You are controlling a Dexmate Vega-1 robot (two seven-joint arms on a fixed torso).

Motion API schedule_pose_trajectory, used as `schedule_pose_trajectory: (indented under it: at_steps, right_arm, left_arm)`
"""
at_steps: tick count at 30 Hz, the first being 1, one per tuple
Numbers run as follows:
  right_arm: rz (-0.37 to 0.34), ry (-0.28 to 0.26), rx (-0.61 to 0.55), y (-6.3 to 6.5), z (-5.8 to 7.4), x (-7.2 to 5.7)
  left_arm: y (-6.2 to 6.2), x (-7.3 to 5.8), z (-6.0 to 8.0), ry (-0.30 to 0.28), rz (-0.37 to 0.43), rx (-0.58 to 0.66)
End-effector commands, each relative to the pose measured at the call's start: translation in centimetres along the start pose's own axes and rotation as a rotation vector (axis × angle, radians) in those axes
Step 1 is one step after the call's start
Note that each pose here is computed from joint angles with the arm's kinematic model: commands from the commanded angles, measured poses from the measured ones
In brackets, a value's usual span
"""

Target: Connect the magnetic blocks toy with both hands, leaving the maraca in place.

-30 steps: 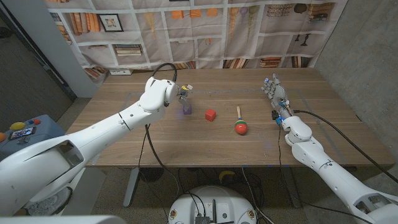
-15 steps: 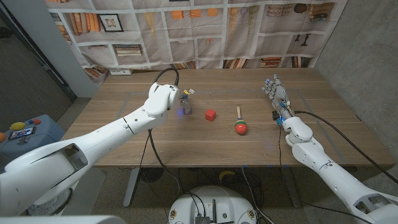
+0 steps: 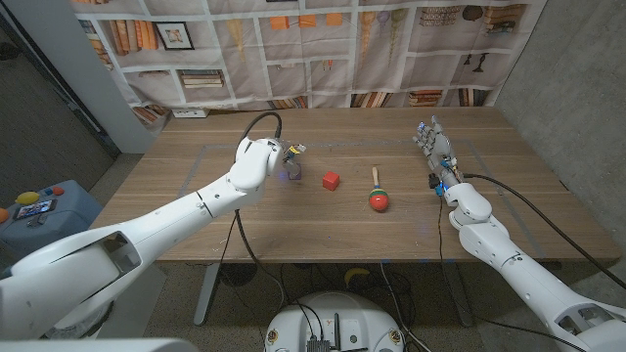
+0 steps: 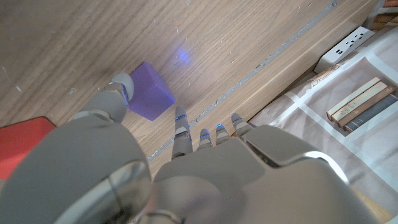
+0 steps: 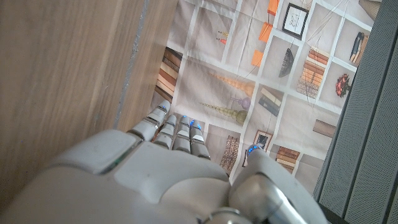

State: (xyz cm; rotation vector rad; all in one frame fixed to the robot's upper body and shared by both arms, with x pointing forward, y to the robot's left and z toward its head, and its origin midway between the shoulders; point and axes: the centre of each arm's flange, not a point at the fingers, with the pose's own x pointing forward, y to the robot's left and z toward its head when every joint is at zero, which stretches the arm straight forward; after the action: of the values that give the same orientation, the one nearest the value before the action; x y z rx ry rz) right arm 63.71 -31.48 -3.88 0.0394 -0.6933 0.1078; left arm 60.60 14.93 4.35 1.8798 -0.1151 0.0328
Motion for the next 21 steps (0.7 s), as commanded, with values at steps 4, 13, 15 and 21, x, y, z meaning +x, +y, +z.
schedule_pose_trajectory:
  at_steps: [4,13,15,21]
  right_arm:
    - [-0.009,-0.007,0.009,0.0,0.1,-0.2]
    - [-0.017,-0.008,0.012,0.0,-0.1,-0.3]
    - [-0.019,-0.009,0.010,0.0,-0.1,-0.3]
    - [-0.023,-0.008,0.013,0.0,-0.1,-0.4]
  left_arm:
    - [-0.9,0.3,0.3,-0.005,0.055,-0.029]
    - [-1.8,0.4,0.1,-0.016,0.054,-0.111]
    - [-1.9,0.4,0.2,-0.017,0.052,-0.115]
    - [-2.4,0.3,0.3,-0.016,0.068,-0.145]
